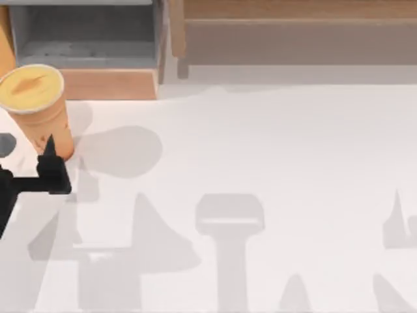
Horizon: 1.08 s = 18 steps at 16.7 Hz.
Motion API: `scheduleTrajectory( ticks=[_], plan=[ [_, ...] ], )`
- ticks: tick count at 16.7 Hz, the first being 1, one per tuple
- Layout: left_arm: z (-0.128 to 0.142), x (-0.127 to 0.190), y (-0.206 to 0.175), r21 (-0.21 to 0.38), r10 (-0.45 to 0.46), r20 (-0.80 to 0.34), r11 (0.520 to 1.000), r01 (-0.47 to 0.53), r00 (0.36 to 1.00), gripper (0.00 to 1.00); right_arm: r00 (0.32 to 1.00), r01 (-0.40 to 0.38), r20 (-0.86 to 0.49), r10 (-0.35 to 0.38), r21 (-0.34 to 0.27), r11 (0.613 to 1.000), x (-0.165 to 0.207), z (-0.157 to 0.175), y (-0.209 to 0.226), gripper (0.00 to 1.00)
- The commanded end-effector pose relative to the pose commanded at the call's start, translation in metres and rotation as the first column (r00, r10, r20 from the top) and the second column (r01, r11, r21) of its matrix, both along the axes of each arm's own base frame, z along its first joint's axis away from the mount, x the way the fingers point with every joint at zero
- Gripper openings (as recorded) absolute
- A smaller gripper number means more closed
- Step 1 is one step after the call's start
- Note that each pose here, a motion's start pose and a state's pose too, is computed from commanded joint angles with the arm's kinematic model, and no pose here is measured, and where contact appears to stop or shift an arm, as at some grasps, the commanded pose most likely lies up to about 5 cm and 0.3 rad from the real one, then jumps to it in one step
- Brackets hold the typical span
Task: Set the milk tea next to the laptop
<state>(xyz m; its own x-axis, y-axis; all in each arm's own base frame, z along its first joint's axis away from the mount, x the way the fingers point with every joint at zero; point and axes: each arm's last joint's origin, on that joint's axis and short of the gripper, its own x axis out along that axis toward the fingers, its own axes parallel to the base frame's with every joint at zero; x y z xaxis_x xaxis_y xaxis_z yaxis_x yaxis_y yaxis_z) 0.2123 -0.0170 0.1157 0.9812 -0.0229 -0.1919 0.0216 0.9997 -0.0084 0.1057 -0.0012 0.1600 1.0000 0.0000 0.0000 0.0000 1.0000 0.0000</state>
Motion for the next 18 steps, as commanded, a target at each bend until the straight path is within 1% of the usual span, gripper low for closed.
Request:
scheduleTrajectory(
  ticks=[4,9,11,13,18],
  plan=[
    [-0.012,0.008,-0.002,-0.003,-0.004,-0.006,1.0,0.004,1.0,1.0,1.0,0.0,0.0,0.0,0.0,1.0,0.0,0.0,0.0,1.0],
    [-0.013,0.007,-0.002,-0.003,-0.001,-0.011,1.0,0.001,1.0,1.0,1.0,0.0,0.0,0.0,0.0,1.0,0.0,0.0,0.0,1.0],
    [-0.013,0.011,-0.002,-0.003,-0.004,-0.009,1.0,0.004,1.0,1.0,1.0,0.0,0.0,0.0,0.0,1.0,0.0,0.0,0.0,1.0],
    [-0.014,0.025,-0.003,-0.003,-0.005,-0.006,1.0,0.005,1.0,1.0,1.0,0.0,0.0,0.0,0.0,1.0,0.0,0.0,0.0,1.0],
    [-0.024,0.072,-0.005,-0.003,-0.005,-0.005,1.0,0.005,1.0,1.0,1.0,0.0,0.0,0.0,0.0,1.0,0.0,0.0,0.0,1.0]
  ],
)
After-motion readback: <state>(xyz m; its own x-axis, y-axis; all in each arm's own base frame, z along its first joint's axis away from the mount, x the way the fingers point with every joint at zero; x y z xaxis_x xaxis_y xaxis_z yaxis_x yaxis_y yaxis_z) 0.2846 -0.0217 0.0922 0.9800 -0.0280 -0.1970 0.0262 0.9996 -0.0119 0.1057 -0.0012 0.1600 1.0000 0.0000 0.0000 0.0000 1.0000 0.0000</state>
